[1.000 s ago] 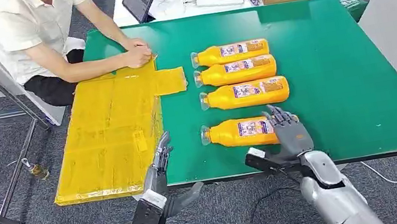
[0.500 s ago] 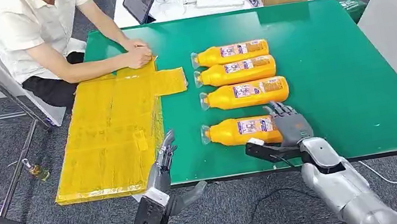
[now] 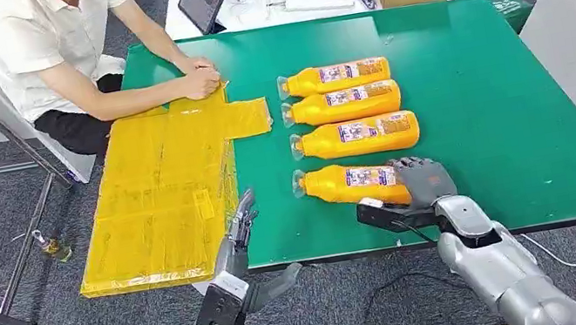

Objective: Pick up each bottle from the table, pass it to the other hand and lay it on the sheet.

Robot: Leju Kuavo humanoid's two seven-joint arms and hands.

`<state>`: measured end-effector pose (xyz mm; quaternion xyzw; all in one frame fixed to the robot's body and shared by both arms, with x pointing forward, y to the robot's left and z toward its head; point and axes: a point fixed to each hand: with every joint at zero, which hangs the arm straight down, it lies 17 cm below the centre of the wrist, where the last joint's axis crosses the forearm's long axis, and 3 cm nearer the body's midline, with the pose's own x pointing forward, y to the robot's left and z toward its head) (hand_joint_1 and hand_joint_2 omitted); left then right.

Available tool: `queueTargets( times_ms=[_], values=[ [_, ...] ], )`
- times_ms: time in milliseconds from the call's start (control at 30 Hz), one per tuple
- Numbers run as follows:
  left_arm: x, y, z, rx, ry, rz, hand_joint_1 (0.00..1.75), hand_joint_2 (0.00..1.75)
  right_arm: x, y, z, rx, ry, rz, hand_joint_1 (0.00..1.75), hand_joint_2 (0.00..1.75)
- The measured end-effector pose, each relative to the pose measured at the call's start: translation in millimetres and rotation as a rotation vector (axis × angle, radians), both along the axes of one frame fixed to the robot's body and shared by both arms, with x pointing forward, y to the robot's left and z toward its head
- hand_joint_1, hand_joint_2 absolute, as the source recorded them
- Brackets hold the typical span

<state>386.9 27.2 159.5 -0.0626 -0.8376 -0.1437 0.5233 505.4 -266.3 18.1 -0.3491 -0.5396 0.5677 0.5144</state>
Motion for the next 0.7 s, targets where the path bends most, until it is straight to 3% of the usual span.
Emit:
queueTargets(
  times_ms=[400, 600, 700],
  values=[
    [4.8, 10.1, 1.5, -0.068, 0.027, 0.034, 0.0, 1.75, -21.2, 43.4, 11.8, 0.405, 0.046, 0.078, 1.75, 1.75],
    [26.8, 44.6, -14.0, -0.199, 0.167, 0.188, 0.0, 1.75, -44.0, 71.6, 27.9, 0.619, 0.025, 0.094, 1.75, 1.75],
    [32.4, 47.8, -34.2, -0.328, 0.307, 0.16, 0.0, 1.75, -53.0, 88.1, 43.1, 0.734, 0.005, 0.119, 1.75, 1.75]
  ],
)
